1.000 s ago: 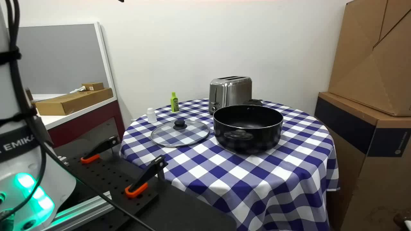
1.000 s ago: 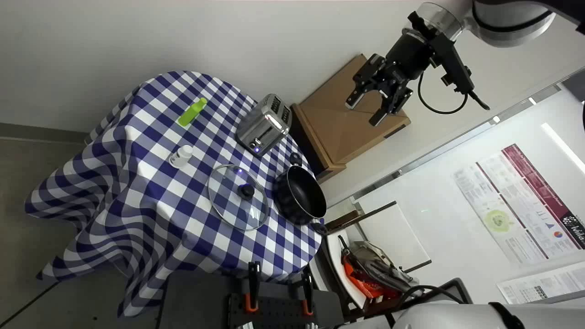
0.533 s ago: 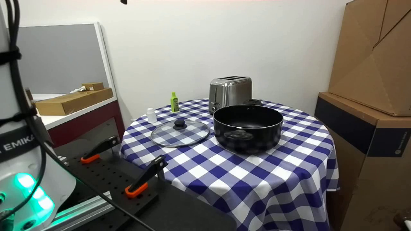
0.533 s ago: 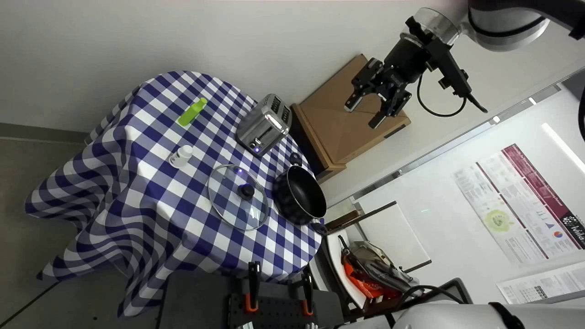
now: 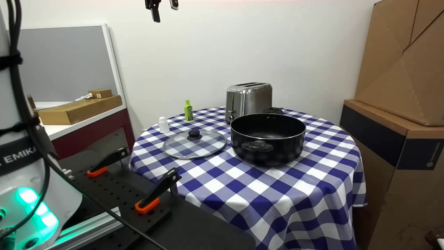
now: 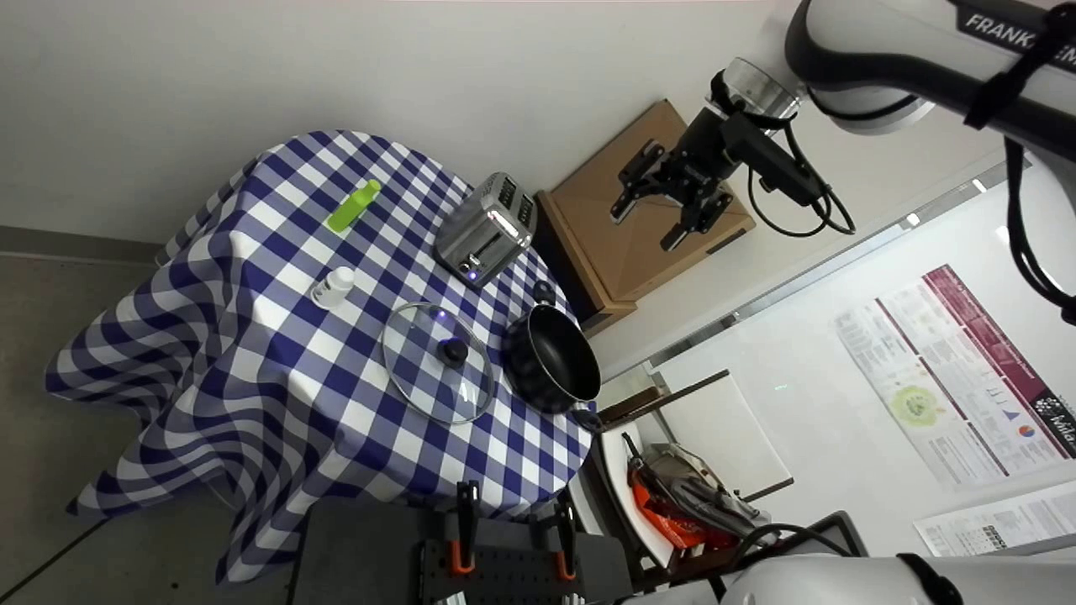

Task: Press a button on the toaster

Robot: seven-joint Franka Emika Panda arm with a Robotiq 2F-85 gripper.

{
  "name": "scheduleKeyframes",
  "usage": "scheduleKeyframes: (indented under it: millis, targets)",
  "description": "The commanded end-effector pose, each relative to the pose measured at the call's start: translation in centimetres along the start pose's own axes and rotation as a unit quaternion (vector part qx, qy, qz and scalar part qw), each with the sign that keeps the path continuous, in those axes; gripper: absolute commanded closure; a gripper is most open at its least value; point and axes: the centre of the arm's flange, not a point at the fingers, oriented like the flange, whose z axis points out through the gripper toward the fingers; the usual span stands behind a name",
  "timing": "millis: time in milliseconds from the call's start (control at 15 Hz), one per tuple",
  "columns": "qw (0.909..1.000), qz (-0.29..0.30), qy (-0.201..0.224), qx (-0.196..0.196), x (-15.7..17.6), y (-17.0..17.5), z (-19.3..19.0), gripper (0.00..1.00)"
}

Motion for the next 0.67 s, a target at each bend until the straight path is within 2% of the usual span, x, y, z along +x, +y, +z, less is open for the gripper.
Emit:
scheduleKeyframes:
  millis: [0,333,600]
  targets:
    - [0.9988,0.045,0.013,-0.015,2.2,1.2,3.3,0.00]
    - [0.9960,0.085,0.019,-0.016,6.0,3.5,8.4,0.00]
    - [0.9952,0.085,0.049,-0.006,8.9,4.8,11.3,0.00]
